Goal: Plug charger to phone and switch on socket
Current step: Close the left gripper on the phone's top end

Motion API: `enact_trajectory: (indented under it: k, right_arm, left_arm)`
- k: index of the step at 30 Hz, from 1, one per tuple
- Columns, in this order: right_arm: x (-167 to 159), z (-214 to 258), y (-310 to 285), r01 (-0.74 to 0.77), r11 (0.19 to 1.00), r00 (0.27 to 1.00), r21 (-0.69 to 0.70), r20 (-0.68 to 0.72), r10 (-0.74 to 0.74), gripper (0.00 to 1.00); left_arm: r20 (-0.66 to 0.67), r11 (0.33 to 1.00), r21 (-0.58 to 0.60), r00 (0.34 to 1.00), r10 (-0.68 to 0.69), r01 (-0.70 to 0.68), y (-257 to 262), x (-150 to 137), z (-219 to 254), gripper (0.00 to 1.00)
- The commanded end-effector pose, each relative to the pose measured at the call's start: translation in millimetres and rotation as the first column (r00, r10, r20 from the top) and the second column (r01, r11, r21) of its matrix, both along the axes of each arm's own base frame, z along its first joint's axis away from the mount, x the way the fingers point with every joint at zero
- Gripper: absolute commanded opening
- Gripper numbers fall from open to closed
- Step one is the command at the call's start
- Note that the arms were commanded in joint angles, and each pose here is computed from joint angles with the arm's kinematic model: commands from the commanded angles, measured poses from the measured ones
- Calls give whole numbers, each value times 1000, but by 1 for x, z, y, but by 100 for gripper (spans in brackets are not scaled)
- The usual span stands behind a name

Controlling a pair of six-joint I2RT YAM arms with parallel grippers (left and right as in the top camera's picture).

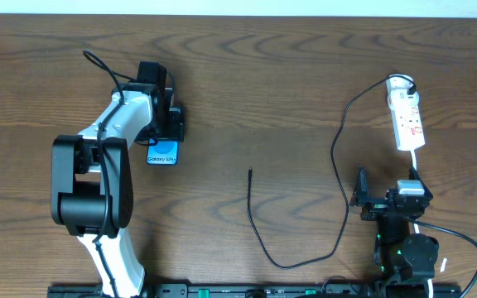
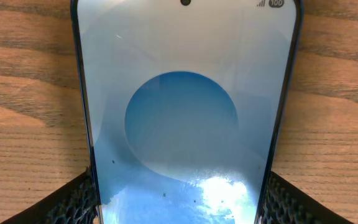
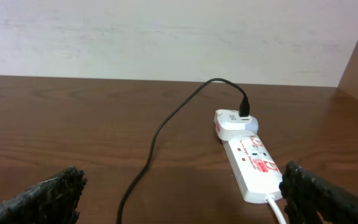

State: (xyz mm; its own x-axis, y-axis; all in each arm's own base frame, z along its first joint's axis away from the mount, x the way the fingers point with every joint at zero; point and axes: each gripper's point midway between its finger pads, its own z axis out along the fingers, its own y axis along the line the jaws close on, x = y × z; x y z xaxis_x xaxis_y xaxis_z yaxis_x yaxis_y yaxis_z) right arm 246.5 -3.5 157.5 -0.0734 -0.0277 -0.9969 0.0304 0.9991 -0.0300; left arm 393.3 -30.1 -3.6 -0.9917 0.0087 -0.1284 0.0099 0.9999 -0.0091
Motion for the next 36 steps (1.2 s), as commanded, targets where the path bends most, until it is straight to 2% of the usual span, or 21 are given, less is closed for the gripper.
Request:
enact_trajectory:
  k: [1, 21, 36]
  right_arm:
    - [0, 0, 0, 4, 1000, 1000, 13, 3, -4, 99]
    - [0, 0, 0, 4, 1000, 1000, 13, 3, -4, 99]
    - [0, 0, 0, 4, 1000, 1000, 13, 3, -4, 99]
  left_arm:
    - [-113, 999, 50, 994, 2, 4, 9, -27, -34, 8]
    - [-74, 999, 47, 997, -2, 6, 8, -21, -20, 7]
    - [109, 999, 33, 994, -2, -2, 7, -1, 47, 7]
